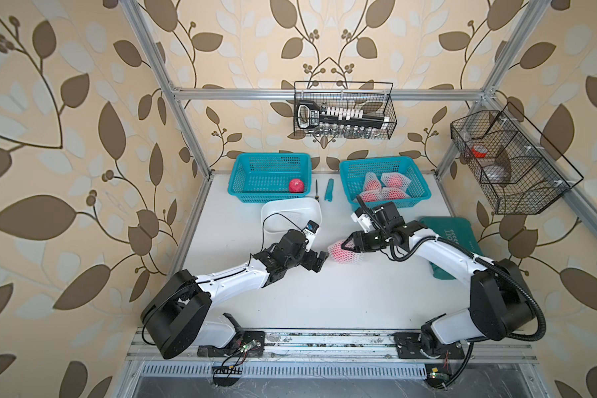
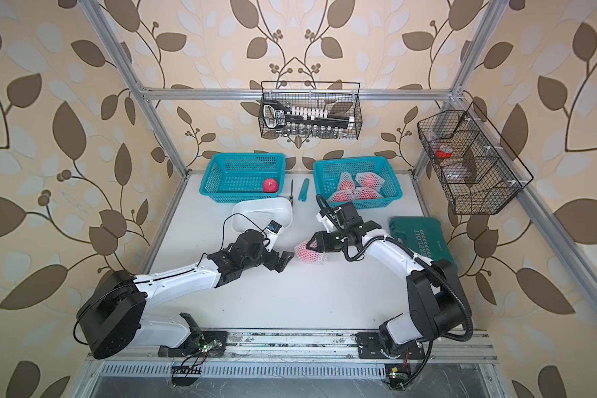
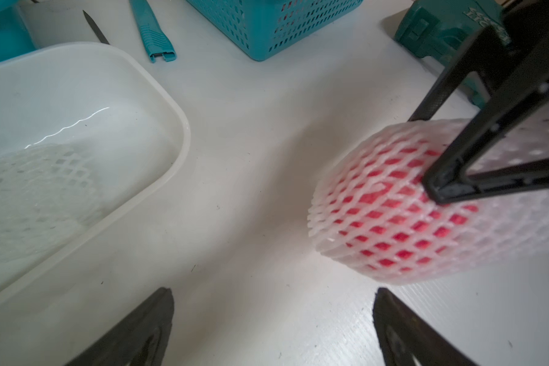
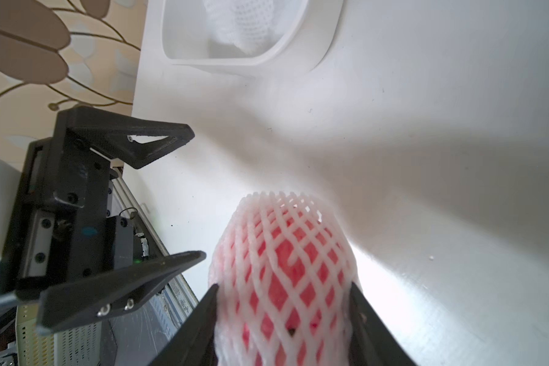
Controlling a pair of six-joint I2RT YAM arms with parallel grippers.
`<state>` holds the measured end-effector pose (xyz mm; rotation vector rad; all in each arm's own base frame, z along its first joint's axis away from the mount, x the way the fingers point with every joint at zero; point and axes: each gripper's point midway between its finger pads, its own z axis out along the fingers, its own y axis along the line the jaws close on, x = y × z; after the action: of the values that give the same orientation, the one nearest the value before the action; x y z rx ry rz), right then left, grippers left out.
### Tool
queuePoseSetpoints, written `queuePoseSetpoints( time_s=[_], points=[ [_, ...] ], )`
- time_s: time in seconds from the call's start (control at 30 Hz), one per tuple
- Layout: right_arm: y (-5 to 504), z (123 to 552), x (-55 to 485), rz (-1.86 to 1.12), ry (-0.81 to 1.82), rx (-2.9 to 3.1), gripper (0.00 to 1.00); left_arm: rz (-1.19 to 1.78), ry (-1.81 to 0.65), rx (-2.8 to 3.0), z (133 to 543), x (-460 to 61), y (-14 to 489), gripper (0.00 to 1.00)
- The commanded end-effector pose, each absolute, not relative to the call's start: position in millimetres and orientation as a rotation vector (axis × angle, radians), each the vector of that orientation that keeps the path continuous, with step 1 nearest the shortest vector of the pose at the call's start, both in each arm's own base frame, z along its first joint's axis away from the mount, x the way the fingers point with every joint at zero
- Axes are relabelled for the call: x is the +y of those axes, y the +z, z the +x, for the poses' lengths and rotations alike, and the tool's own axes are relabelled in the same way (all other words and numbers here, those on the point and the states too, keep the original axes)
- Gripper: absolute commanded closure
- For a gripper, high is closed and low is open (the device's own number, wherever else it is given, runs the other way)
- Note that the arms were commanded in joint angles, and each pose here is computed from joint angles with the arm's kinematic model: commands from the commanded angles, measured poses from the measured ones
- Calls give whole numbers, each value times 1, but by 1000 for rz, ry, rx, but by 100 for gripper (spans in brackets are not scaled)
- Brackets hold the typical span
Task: Remove foam nets from apples
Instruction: Place the apple at the center of the board.
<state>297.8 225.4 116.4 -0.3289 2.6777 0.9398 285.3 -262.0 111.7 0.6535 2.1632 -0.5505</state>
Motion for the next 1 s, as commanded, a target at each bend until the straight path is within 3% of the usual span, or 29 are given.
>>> queuePoseSetpoints(
  time_s=[0.0,0.33,0.57,0.97],
  points=[
    [97,281,218,-389,773,2870,47,700,-603,2116,287,-276,120,1],
    [84,297,244,-556,563,2998,39,719,-610,2129,288,-281,111,1],
    [81,320,266,-592,571,2975,28,693,-549,2158,291,-272,102,1],
    [126,348,288,-608,659,2781,19,603,-429,2189,304,-257,95,1]
  ],
)
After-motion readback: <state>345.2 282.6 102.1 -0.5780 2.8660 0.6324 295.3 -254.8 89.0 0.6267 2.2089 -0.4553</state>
